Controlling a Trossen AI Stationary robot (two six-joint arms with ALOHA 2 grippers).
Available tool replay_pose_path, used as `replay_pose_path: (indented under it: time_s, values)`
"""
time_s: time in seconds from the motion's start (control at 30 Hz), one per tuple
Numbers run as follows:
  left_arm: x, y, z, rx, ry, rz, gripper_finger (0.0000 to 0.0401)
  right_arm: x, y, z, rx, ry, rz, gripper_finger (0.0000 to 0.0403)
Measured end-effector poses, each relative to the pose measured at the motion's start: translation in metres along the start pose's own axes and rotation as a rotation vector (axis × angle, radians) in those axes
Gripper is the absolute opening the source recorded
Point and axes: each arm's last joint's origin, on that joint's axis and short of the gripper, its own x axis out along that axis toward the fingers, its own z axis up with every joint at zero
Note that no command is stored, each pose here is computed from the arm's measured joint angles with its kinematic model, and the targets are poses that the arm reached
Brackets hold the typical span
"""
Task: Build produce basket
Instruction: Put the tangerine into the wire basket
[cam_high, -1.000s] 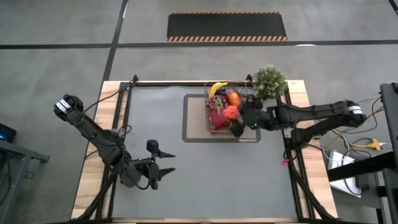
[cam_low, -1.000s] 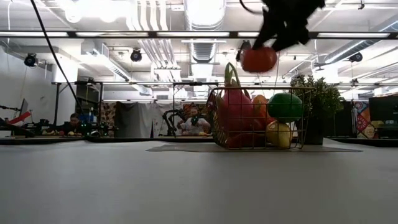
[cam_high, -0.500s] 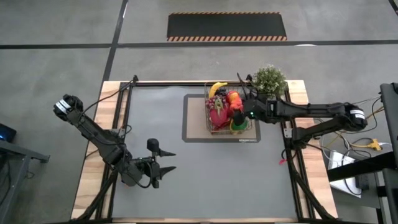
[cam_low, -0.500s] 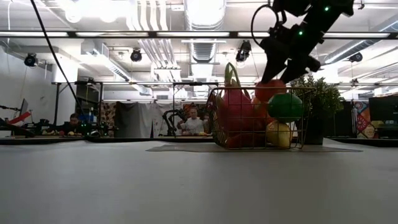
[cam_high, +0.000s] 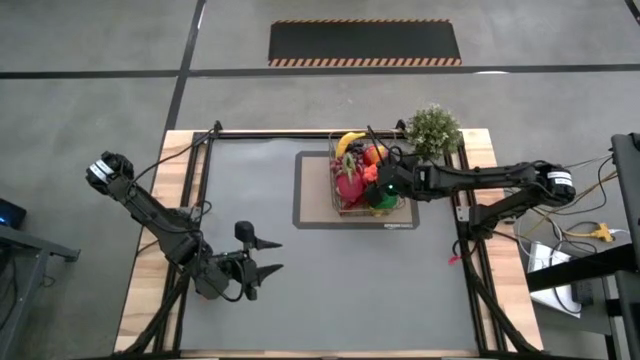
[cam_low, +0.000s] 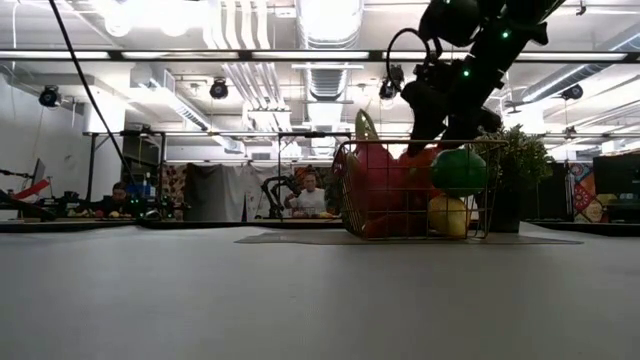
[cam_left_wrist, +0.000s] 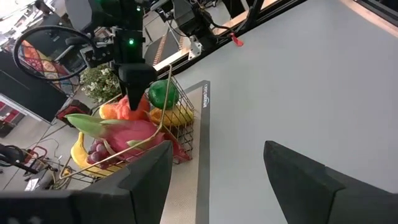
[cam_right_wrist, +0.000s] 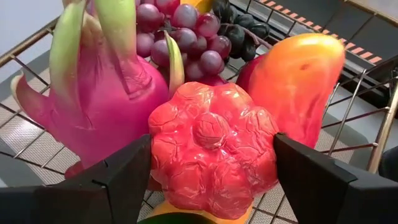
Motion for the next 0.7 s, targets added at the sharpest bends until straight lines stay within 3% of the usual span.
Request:
replay_pose_path:
  time_s: [0.37, 0.7]
  values:
    - [0.001, -0.001, -0.003, 0.002, 0.006, -0.001, 0.0235, -0.001, -0.001, 0.0, 0.007, 0.001, 0.0, 0.0355]
    - [0.001, -0.001, -0.003, 0.0, 0.006, 0.0, 0.0235, -0.01, -0.004, 0.003, 0.02, -0.021, 0.014, 0.0358]
